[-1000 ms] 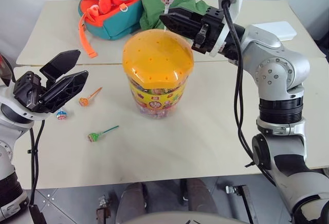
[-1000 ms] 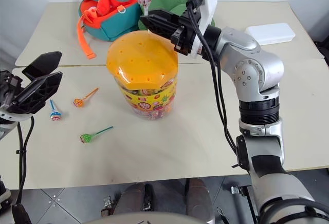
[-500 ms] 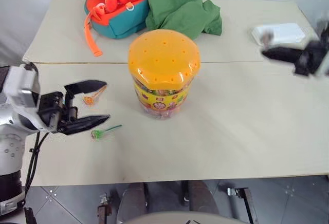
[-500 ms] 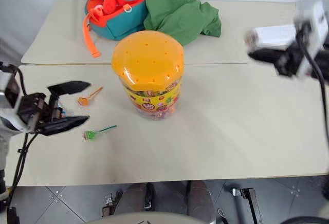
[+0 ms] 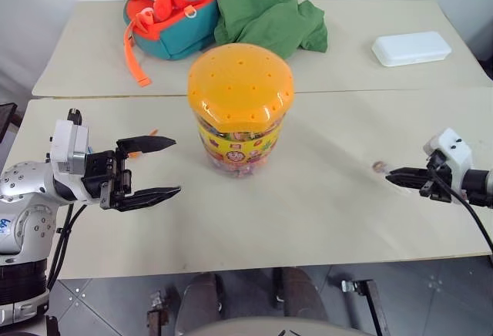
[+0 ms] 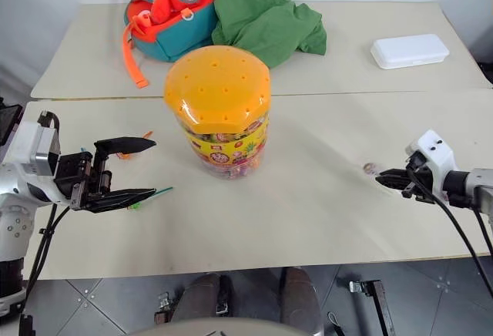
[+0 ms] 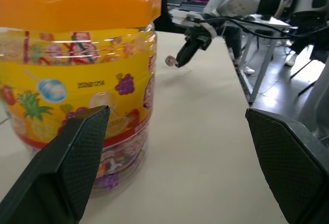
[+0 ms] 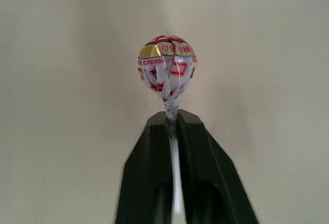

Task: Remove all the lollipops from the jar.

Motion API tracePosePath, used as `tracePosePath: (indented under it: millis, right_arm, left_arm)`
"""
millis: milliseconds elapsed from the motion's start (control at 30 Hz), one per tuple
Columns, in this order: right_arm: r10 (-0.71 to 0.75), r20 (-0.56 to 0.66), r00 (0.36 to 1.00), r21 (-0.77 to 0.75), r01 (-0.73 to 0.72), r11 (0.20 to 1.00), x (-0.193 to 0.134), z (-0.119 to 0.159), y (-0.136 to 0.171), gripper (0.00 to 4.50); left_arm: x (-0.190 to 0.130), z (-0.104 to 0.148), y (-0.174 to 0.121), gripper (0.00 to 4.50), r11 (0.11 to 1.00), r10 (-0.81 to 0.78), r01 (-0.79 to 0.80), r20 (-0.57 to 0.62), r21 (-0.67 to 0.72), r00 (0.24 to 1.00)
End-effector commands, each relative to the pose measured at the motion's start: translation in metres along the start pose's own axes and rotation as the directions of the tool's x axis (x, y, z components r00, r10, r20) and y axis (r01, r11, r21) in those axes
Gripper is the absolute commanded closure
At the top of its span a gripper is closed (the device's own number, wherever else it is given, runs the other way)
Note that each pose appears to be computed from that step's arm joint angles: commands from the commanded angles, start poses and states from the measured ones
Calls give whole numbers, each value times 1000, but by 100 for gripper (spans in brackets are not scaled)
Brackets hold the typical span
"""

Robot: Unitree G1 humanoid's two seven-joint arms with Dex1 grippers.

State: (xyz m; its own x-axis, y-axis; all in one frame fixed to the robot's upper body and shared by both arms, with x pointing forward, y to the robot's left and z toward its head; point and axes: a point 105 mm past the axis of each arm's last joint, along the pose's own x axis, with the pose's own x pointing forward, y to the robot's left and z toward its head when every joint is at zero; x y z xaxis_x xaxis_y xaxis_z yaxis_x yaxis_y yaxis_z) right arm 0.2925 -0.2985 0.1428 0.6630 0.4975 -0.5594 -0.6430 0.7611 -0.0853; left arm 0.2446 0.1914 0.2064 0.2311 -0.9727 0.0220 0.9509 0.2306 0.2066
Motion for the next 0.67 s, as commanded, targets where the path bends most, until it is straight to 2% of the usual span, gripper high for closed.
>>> tracePosePath:
  millis: [33, 67, 100, 167, 267, 367, 400, 533, 667]
  right_arm:
    - [46, 167, 985, -94, -30, 995, -14, 35, 4, 278]
    - [113, 267, 957, -166, -70, 984, -18, 56, 14, 278]
    - [171, 357, 918, -245, -85, 966, -23, 76, 24, 245]
    - [265, 448, 854, -351, -105, 930, -27, 99, 41, 209]
    - [440, 441, 783, -524, -173, 834, -12, 113, 71, 118]
    - [520, 422, 742, -588, -212, 781, 4, 111, 84, 21]
    - [543, 401, 737, -600, -236, 764, 9, 106, 88, 6]
    - [580, 385, 718, -656, -229, 719, 27, 95, 97, 6]
    - [528, 422, 737, -645, -166, 746, 35, 82, 92, 6]
  left_arm:
    - [-4, 1, 4, 0, 998, 45, -44, -24, 37, 999]
    - [-10, -3, 10, 0, 992, 115, -113, -56, 48, 992]
    - [-17, -7, 15, 0, 984, 174, -169, -79, 62, 982]
    - [-29, -16, 22, 0, 958, 281, -272, -129, 85, 951]
    - [-54, -32, 31, 0, 890, 455, -439, -181, 122, 872]
    - [-66, -38, 34, 0, 838, 545, -523, -194, 153, 816]
    - [-68, -38, 33, 0, 831, 555, -534, -186, 153, 811]
    - [-78, -41, 28, 0, 774, 633, -608, -191, 173, 751]
    - [-77, -42, 17, 0, 754, 657, -632, -182, 180, 731]
